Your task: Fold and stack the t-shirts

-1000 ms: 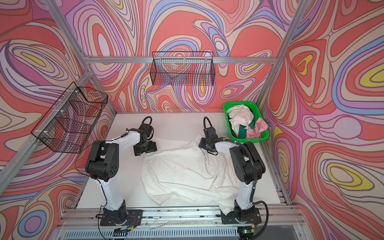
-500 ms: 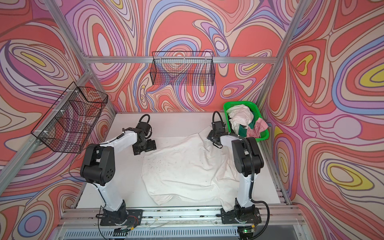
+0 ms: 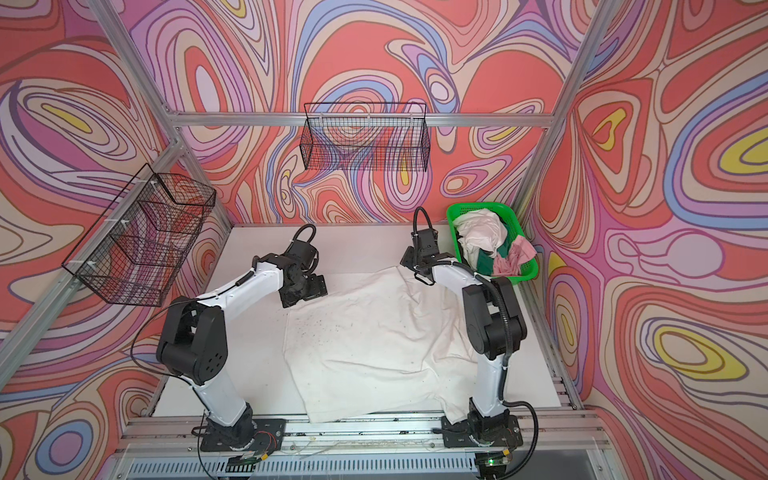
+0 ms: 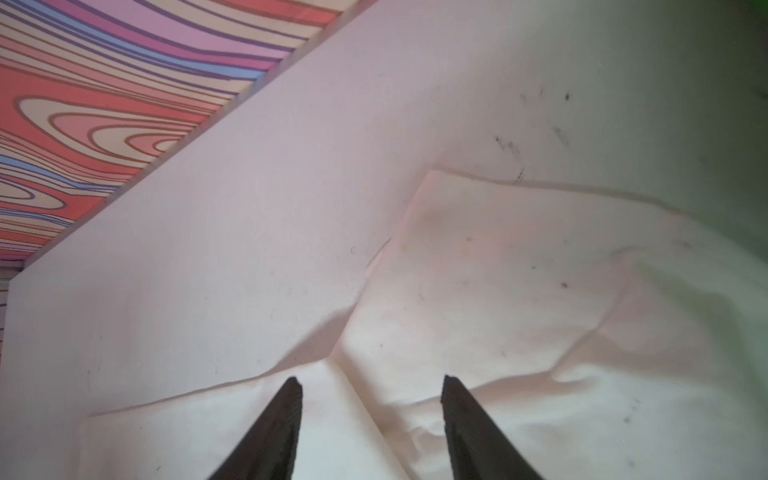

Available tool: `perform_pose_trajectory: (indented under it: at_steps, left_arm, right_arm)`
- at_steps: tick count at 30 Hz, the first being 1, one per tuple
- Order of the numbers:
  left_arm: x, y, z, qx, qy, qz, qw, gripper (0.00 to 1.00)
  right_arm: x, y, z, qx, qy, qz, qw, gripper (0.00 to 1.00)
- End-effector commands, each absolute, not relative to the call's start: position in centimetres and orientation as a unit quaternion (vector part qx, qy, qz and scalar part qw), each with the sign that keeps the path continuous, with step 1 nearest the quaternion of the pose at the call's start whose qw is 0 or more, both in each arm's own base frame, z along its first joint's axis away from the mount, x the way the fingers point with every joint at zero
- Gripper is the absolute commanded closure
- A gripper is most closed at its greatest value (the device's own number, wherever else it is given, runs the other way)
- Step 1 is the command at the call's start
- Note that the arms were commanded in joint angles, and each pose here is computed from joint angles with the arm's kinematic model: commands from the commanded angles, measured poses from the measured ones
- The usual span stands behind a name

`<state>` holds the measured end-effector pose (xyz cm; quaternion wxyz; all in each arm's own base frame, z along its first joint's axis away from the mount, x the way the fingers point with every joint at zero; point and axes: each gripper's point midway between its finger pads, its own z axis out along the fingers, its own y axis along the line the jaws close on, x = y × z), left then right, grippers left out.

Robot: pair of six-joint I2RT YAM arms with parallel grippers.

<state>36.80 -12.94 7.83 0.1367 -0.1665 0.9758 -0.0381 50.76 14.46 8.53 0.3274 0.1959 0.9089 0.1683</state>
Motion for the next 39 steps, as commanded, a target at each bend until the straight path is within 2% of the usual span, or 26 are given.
perform_pose_trajectory:
  at_steps: [1,7,11,24,27,31,33,36,39]
  left_arm:
    - [35.8,-12.8,5.8,-0.195,0.975,-0.011,0.103,0.07]
    - [34.9,-11.4,3.1,-0.195,0.978,0.040,0.063,0.06]
    - [35.1,-9.6,1.9,-0.210,0.976,0.053,0.038,0.07]
    - [38.9,-6.1,0.1,-0.187,0.978,0.090,0.014,0.07]
    - [40.5,-5.4,0.2,-0.196,0.978,0.064,0.015,0.18]
    - [42.5,-2.8,2.2,-0.192,0.976,0.094,0.035,0.13]
    - [42.5,-2.0,2.0,-0.230,0.972,0.047,0.018,0.15]
    - [43.1,0.9,2.7,-0.259,0.964,0.046,0.027,0.15]
    - [44.2,1.5,3.7,-0.282,0.959,0.004,0.034,0.15]
  right_arm:
    - [50.9,14.5,6.1,0.196,0.919,0.164,0.301,0.43]
    - [50.5,12.6,2.3,0.222,0.923,0.159,0.272,0.43]
    - [50.7,10.3,1.9,0.240,0.920,0.131,0.280,0.44]
    - [52.4,8.3,-0.5,0.264,0.920,0.120,0.264,0.44]
    - [53.0,8.1,-0.3,0.271,0.917,0.131,0.262,0.44]
    - [53.6,8.6,1.0,0.262,0.917,0.142,0.264,0.44]
    - [53.4,8.6,1.4,0.261,0.917,0.142,0.267,0.43]
    - [53.3,8.6,2.1,0.257,0.917,0.142,0.268,0.41]
    - [53.7,9.0,3.7,0.253,0.912,0.158,0.280,0.36]
